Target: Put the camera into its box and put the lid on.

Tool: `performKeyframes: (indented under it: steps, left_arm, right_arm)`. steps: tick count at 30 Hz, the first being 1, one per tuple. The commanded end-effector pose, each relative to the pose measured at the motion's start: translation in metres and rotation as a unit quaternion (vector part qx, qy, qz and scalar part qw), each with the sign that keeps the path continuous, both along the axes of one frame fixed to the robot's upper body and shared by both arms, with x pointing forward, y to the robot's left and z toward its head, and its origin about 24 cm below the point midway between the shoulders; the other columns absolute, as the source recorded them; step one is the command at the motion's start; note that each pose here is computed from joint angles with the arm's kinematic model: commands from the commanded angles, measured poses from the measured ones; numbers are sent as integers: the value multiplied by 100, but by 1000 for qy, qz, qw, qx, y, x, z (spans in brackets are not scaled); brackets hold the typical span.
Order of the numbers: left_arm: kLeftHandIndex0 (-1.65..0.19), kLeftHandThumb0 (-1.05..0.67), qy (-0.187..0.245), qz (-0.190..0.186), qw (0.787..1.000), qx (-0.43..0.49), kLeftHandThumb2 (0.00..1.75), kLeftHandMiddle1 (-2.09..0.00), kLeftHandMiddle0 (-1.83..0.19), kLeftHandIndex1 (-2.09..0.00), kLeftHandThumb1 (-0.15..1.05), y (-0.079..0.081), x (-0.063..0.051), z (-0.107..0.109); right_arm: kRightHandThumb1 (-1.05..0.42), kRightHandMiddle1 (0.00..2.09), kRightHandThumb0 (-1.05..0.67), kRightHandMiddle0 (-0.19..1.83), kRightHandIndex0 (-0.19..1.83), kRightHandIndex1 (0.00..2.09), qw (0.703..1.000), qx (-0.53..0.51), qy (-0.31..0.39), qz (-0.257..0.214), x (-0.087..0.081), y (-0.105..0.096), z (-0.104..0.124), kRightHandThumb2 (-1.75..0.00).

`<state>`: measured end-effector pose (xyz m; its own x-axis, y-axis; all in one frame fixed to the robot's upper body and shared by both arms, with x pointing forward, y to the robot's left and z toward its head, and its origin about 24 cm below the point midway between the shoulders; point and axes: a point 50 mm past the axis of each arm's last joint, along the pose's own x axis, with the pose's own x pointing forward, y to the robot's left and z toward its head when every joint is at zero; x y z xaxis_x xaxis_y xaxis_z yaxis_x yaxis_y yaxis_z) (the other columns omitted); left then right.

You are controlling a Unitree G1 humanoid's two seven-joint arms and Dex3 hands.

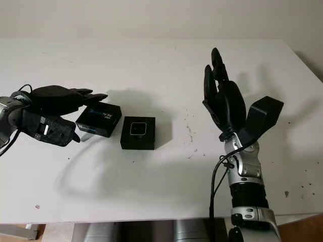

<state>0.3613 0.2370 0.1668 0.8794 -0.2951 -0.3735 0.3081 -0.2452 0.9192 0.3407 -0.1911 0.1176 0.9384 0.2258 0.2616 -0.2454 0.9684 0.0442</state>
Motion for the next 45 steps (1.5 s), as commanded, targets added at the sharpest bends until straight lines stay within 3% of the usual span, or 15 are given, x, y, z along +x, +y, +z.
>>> performKeyframes:
  steps: [1,10,17,28,34,38,42,43,44,45]
  left_arm:
    - [2,-57,-13,-1,1000,0,6,-6,-3,-6,80,-2,4,7]
    - [-3,-54,-25,17,999,-32,6,-7,-8,-7,81,0,11,6]
    - [-4,-51,12,24,998,-61,5,-6,-7,-7,82,-7,14,6]
    - [-9,-52,31,12,997,-65,5,-6,-12,-9,79,-11,11,-2]
    - [-15,-46,21,2,998,-62,6,-8,-20,-10,81,-11,10,-6]
    - [-29,-29,-20,-27,999,5,8,-15,-35,-17,87,-12,8,-6]
    - [-38,-23,-31,-39,998,42,8,-19,-44,-21,93,-11,6,-9]
    - [-40,-23,-34,-41,998,32,8,-21,-48,-22,94,-11,5,-10]
    - [-45,-24,-36,-43,998,25,6,-61,-37,-27,94,-11,5,-10]
    - [-46,-25,-37,-44,998,17,6,-84,-28,-29,94,-10,4,-11]
  right_arm:
    - [-105,6,-66,-10,-15,5,1000,-2,1,-3,-1,-2,-3,-65]
    - [-105,6,-66,-9,-13,6,1000,-11,-2,-5,-4,-6,-6,-65]
    - [-105,7,-63,-5,-10,7,1000,-17,-7,-11,-7,-6,-6,-62]
    - [-105,6,-58,-5,-10,6,1000,-21,-10,-15,-8,-8,-6,-60]
    - [-105,6,-59,-5,-10,6,1000,-18,-7,-14,-8,-9,-7,-59]
    - [-105,6,-59,-5,-10,6,1000,-20,-5,-13,-8,-9,-7,-58]
    - [-105,6,-60,-4,-9,6,1000,-17,-1,-12,-9,-8,-8,-57]
    - [-105,6,-60,-4,-9,6,1000,-15,0,-11,-9,-8,-8,-57]
    - [-105,6,-60,-4,-9,6,1000,-14,1,-10,-9,-8,-9,-56]
    - [-105,6,-60,-4,-9,6,1000,-14,1,-9,-9,-8,-9,-56]
